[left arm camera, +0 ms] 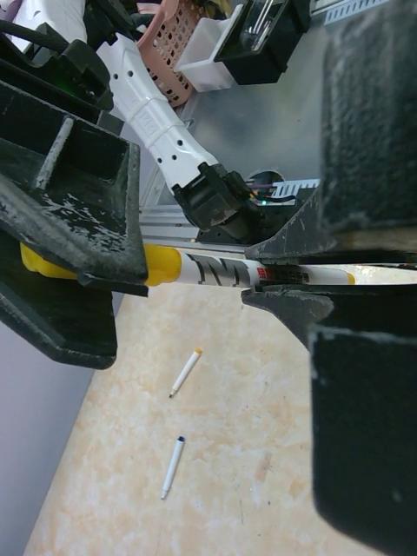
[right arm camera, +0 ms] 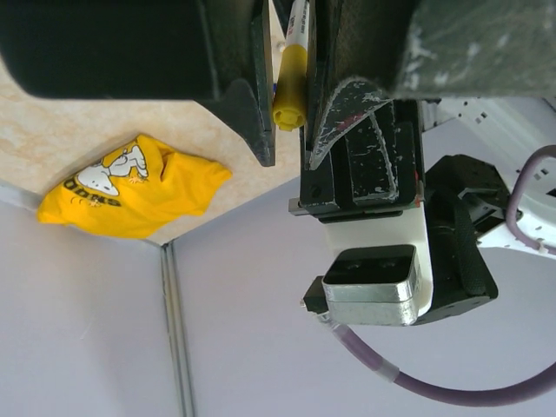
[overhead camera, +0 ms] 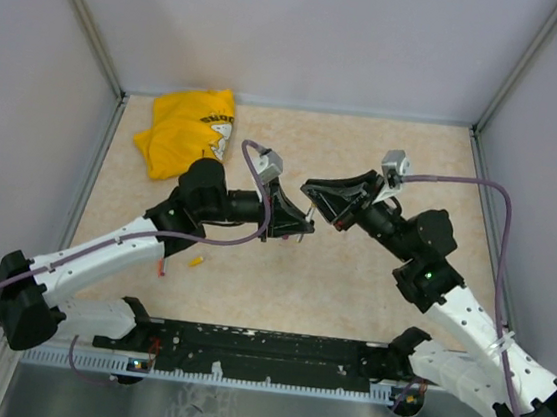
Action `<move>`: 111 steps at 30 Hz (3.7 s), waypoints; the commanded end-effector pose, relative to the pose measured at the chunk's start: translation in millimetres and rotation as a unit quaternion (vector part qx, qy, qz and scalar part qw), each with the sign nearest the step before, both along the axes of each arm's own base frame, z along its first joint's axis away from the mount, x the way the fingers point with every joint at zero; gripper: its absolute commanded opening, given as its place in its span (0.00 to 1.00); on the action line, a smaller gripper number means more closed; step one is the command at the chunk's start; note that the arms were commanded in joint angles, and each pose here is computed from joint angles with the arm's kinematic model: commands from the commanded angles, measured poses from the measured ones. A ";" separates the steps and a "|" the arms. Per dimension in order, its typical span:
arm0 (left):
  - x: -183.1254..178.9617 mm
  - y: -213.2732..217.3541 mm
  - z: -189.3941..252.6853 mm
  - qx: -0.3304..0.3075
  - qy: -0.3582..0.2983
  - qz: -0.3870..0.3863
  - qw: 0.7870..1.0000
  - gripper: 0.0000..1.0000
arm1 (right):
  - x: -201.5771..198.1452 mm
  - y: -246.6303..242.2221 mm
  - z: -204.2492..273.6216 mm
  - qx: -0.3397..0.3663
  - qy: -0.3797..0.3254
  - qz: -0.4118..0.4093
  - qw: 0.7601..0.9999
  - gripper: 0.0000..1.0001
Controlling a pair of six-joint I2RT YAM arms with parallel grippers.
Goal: Insert the pens into the pen caps
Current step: Press the pen cap onto the pen, then place the pen at the center of the board.
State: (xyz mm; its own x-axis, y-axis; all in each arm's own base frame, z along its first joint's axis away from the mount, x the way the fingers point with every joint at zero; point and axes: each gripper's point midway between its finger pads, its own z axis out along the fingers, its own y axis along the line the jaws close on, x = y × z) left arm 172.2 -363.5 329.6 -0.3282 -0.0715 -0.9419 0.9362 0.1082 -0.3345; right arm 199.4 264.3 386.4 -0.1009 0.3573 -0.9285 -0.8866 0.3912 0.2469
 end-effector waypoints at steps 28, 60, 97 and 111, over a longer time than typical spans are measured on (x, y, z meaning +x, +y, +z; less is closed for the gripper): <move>-6.4 42.2 212.6 -0.264 -0.196 0.060 0.943 0.00 | -74.9 16.2 -237.2 -0.226 0.206 0.097 0.947 0.00; 9.5 9.4 126.6 -0.132 -0.143 0.027 0.981 0.00 | -17.4 -36.2 73.8 -0.044 0.012 -0.108 0.993 0.28; 216.2 161.7 -225.5 0.381 0.239 0.430 0.783 0.00 | 17.1 -56.6 -189.7 -0.219 0.273 -0.243 0.905 0.51; 225.3 184.8 -303.1 0.448 0.312 0.438 0.714 0.00 | 9.1 -51.5 -205.2 -0.231 0.292 -0.220 0.902 0.51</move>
